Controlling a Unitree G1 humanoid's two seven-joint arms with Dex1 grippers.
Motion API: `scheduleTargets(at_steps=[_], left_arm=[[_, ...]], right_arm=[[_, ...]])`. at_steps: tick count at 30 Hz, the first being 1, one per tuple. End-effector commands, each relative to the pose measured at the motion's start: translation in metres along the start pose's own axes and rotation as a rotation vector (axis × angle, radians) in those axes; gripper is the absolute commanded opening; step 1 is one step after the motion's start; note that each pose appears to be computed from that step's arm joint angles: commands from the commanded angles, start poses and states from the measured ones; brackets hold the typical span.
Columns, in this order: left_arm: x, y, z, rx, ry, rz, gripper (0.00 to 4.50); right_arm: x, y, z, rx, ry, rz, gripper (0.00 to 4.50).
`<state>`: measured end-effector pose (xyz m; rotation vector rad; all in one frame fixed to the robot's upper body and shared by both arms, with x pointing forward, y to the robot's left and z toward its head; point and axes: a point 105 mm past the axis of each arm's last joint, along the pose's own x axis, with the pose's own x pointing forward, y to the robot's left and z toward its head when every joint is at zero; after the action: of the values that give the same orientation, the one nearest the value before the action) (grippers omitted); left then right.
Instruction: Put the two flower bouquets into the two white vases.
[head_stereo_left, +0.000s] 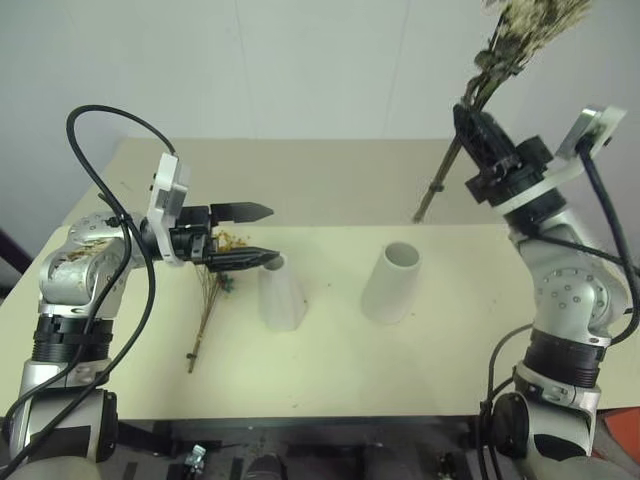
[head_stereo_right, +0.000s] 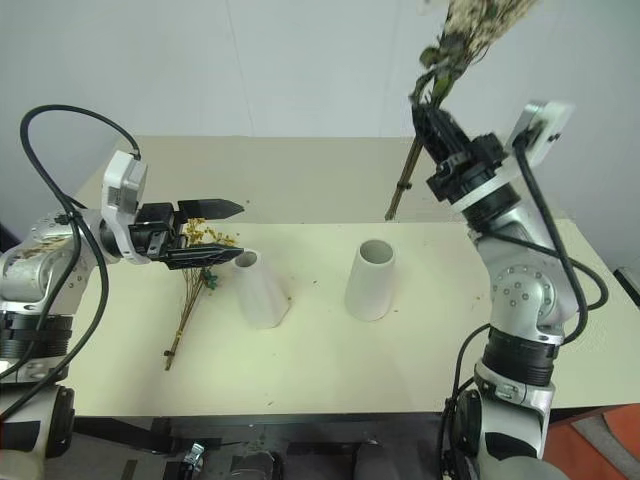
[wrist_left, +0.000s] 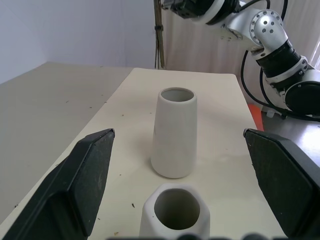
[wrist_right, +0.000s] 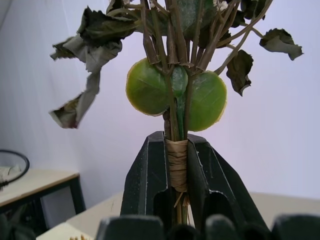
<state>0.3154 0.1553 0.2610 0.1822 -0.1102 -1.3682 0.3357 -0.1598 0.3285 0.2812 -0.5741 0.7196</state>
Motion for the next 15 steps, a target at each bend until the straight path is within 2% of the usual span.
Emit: scheduleTargets(at_steps=[1,15], left_arm=[[-0.003,-0.003,0.014,0.049,-0.015,-0.007,4.5],[-0.001,-0.002,0.013,0.054,-0.007,-0.013,4.5]], right_arm=[[-0.001,0.014,0.007,-0.04,-0.009,0.069,0.24],[-0.013,0.015,-0.023,-0.005,0.059,0.052,0.24]])
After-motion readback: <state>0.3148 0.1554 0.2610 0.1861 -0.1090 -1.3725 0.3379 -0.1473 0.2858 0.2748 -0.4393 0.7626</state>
